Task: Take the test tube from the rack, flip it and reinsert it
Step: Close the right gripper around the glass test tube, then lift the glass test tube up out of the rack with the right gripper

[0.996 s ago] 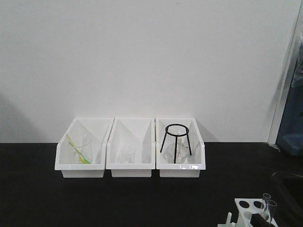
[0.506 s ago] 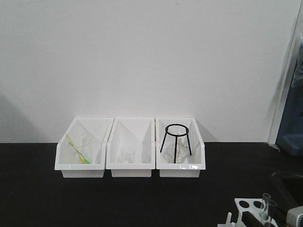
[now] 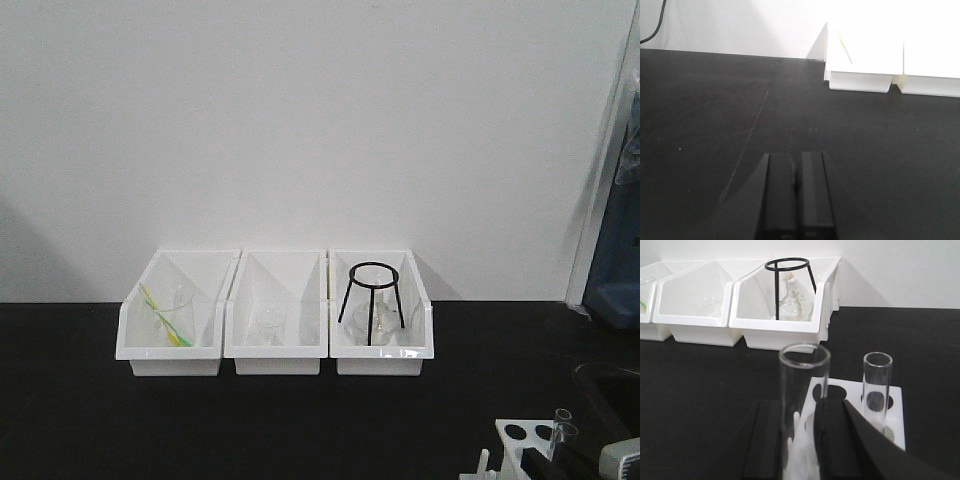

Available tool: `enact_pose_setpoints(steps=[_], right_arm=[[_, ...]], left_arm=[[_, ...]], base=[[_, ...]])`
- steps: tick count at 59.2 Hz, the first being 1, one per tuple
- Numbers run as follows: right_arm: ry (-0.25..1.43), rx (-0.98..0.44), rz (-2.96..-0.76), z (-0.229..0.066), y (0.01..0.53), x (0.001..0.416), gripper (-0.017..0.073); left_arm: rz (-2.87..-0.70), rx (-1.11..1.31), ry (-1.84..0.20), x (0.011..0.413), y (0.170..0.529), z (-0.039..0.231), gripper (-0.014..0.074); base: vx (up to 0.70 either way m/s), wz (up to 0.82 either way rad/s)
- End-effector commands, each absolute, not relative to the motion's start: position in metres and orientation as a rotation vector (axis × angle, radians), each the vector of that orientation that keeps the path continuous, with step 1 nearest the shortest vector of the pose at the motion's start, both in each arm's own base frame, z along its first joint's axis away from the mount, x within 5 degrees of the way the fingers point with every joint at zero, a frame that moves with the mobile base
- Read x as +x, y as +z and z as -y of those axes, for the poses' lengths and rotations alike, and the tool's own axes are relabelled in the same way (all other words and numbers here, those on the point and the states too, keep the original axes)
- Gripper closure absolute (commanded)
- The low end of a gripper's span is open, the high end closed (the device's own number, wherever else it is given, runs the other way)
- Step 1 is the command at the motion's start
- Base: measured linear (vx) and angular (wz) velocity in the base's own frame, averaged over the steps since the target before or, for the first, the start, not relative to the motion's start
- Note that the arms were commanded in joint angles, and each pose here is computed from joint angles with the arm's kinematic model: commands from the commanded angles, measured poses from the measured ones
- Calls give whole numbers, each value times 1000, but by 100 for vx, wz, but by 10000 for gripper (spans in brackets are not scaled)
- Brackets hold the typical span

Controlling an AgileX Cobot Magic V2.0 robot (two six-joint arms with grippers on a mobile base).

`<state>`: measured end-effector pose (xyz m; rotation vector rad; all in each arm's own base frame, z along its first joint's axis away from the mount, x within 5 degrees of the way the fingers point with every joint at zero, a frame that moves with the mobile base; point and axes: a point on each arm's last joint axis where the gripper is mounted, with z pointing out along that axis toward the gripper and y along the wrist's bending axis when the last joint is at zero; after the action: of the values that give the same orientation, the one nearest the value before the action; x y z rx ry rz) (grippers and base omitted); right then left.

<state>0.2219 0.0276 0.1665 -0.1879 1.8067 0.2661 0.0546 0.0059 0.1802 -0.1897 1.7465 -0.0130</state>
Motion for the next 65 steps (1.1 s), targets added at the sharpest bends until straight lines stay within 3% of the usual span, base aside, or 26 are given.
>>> enact_pose_setpoints(steps=[1, 27, 65], right_arm=[[261, -191, -1673, -27, 184, 228, 576], [225, -198, -1632, -25, 209, 217, 571], [107, -215, -1487, -20, 320, 201, 571]], left_arm=[[-1659, -175, -27, 55, 187, -5, 600], [-1659, -175, -27, 55, 187, -5, 600], [-1659, -175, -27, 55, 187, -5, 600]], base=[[0, 0], [0, 0], [0, 0]])
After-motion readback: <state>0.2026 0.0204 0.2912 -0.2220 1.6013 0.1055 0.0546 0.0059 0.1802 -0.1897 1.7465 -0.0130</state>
